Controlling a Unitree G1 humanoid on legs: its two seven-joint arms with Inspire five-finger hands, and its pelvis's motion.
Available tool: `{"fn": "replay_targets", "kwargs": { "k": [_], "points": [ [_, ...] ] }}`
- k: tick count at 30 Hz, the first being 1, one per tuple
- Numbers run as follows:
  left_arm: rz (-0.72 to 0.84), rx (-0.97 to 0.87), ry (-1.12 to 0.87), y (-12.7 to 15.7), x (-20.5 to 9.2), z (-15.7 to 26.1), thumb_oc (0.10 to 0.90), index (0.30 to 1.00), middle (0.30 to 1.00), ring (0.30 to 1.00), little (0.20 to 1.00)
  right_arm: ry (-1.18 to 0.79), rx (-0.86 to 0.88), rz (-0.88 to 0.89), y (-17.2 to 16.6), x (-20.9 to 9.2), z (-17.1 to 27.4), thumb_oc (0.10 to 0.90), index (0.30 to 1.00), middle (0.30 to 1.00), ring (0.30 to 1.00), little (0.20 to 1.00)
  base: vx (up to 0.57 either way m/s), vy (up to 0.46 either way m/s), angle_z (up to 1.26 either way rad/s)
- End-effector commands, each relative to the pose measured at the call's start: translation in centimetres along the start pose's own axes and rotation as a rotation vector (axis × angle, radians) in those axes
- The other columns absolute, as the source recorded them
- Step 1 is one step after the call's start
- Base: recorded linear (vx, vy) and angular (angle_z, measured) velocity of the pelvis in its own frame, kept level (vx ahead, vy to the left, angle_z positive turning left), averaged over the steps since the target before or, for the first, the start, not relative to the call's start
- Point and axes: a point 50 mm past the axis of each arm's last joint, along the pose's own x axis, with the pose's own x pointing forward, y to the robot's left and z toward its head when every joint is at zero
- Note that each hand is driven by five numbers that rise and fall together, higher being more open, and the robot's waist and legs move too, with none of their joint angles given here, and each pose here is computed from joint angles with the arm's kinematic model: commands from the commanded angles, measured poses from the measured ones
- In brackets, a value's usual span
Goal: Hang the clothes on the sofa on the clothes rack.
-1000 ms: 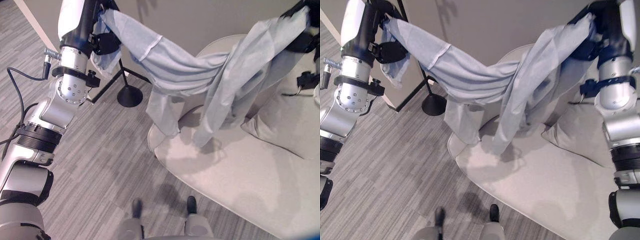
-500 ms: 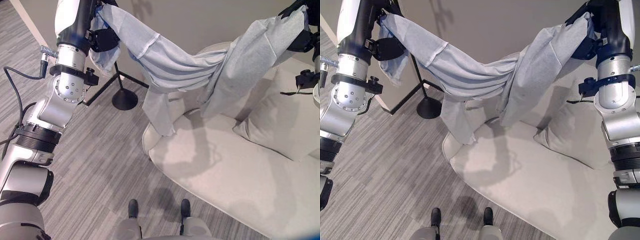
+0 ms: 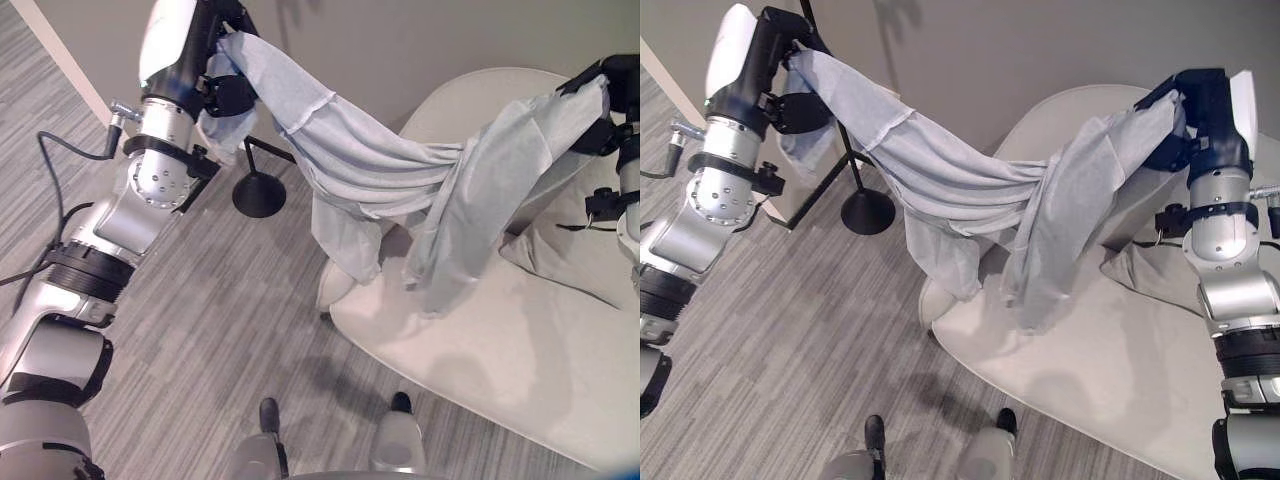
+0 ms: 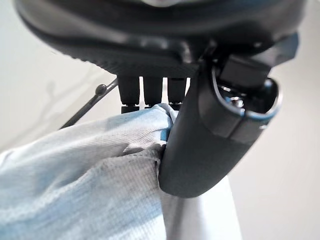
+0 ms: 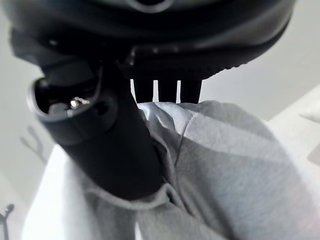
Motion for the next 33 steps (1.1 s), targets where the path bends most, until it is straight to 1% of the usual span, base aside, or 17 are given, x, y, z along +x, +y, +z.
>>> {"fn": "replay_targets", "kwargs": {
  "k": [1, 2, 4, 7, 13, 16, 18, 21, 24, 29, 33],
  "points": [
    [0.137, -0.046, -0.182, 3.1, 2.6, 4.0, 0.400, 0.300, 0.300, 0.300, 0.300, -0.248, -0.055, -0.238, -6.5, 2.1, 5.9, 0.400, 0.300, 0.300, 0.300, 0.300, 0.07, 0.192, 0.25],
    [0.127, -0.063, -0.172, 2.6, 2.4, 3.9, 0.400, 0.300, 0.300, 0.300, 0.300, -0.265, -0.057, -0.243, -6.6, 2.2, 6.3, 0.400, 0.300, 0.300, 0.300, 0.300, 0.08, 0.194, 0.34],
    [0.127, -0.066, -0.172, 2.6, 2.4, 3.9, 0.400, 0.300, 0.300, 0.300, 0.300, -0.278, -0.060, -0.245, -6.7, 2.3, 6.7, 0.400, 0.300, 0.300, 0.300, 0.300, 0.03, 0.120, -0.11],
    [0.133, -0.040, -0.197, 3.3, 2.6, 4.5, 0.400, 0.300, 0.300, 0.300, 0.300, -0.329, -0.036, -0.243, -6.2, 3.0, 8.2, 0.400, 0.300, 0.300, 0.300, 0.300, 0.03, 0.049, -0.17],
    [0.178, 0.009, -0.170, 5.1, 1.8, 3.4, 0.400, 0.300, 0.300, 0.300, 0.300, -0.315, -0.020, -0.218, -5.1, 3.1, 8.0, 0.400, 0.300, 0.300, 0.300, 0.300, 0.14, 0.004, -0.27],
    [0.196, 0.004, -0.180, 5.8, 1.7, 3.6, 0.400, 0.300, 0.300, 0.300, 0.300, -0.330, -0.014, -0.225, -5.3, 3.3, 8.5, 0.400, 0.300, 0.300, 0.300, 0.300, 0.14, 0.001, -0.29],
    [0.202, -0.028, -0.181, 5.8, 1.4, 3.5, 0.400, 0.300, 0.300, 0.300, 0.300, -0.329, -0.021, -0.233, -5.6, 3.1, 8.5, 0.400, 0.300, 0.300, 0.300, 0.300, 0.09, 0.061, -0.28],
    [0.194, -0.049, -0.198, 5.4, 1.7, 3.9, 0.400, 0.300, 0.300, 0.300, 0.300, -0.320, -0.052, -0.225, -5.7, 3.0, 8.3, 0.400, 0.300, 0.300, 0.300, 0.300, 0.15, 0.196, 0.13],
    [0.204, -0.027, -0.205, 6.0, 2.2, 4.1, 0.400, 0.300, 0.300, 0.300, 0.300, -0.338, -0.059, -0.235, -5.8, 2.7, 8.4, 0.400, 0.300, 0.300, 0.300, 0.300, 0.23, 0.403, -0.02],
    [0.214, 0.039, -0.236, 6.8, 3.2, 4.7, 0.400, 0.300, 0.300, 0.300, 0.300, -0.336, -0.074, -0.237, -5.4, 2.9, 8.3, 0.400, 0.300, 0.300, 0.300, 0.300, 0.28, 0.591, -0.42],
    [0.196, 0.037, -0.247, 6.6, 3.7, 5.2, 0.400, 0.300, 0.300, 0.300, 0.300, -0.298, -0.074, -0.237, -5.6, 2.9, 7.7, 0.400, 0.300, 0.300, 0.300, 0.300, 0.37, 0.854, -0.50]
  ]
}}
